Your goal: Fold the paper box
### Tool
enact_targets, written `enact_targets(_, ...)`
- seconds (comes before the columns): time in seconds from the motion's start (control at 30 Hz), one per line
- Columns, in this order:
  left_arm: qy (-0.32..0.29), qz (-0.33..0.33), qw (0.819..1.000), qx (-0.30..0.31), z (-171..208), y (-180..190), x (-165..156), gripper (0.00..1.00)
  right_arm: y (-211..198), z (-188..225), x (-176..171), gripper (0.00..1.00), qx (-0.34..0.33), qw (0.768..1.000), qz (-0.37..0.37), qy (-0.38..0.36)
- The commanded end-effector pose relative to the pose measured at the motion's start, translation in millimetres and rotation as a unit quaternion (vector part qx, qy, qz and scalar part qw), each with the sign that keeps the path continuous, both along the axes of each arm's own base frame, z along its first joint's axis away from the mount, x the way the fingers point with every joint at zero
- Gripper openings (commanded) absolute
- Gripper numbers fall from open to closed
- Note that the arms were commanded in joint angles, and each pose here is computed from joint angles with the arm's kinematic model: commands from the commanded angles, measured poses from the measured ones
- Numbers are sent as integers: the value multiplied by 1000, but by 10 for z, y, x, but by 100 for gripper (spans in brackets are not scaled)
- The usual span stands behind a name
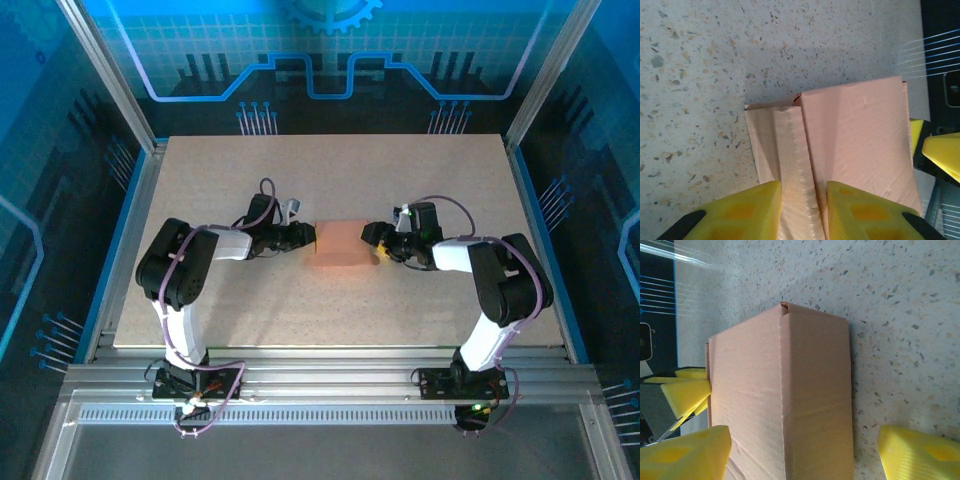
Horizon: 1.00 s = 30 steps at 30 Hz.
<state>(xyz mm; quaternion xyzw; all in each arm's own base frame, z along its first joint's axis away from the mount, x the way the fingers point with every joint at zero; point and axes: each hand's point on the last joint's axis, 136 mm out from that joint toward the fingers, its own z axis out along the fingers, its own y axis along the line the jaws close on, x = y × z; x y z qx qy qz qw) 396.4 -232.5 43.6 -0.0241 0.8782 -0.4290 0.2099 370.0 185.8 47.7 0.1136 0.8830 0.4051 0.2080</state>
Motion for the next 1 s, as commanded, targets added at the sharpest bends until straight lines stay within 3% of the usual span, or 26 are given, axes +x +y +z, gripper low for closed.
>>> enact_targets(0.0, 50, 14, 999, 3, -314, 110, -123, 29, 74, 81, 88, 78, 34, 999, 10, -5)
enact_targets(0.37, 61, 26, 998, -11, -440, 189, -123, 26, 273, 201, 123, 78, 83, 995, 50, -23)
enact_targets(0.53, 64, 27, 998, -10, -476, 206, -122, 27, 331, 363, 109, 89, 82, 993, 69, -40)
enact_targets(0.97, 71, 41, 996, -18, -586, 324, -142, 24, 179, 246, 91, 93, 52, 998, 30, 1)
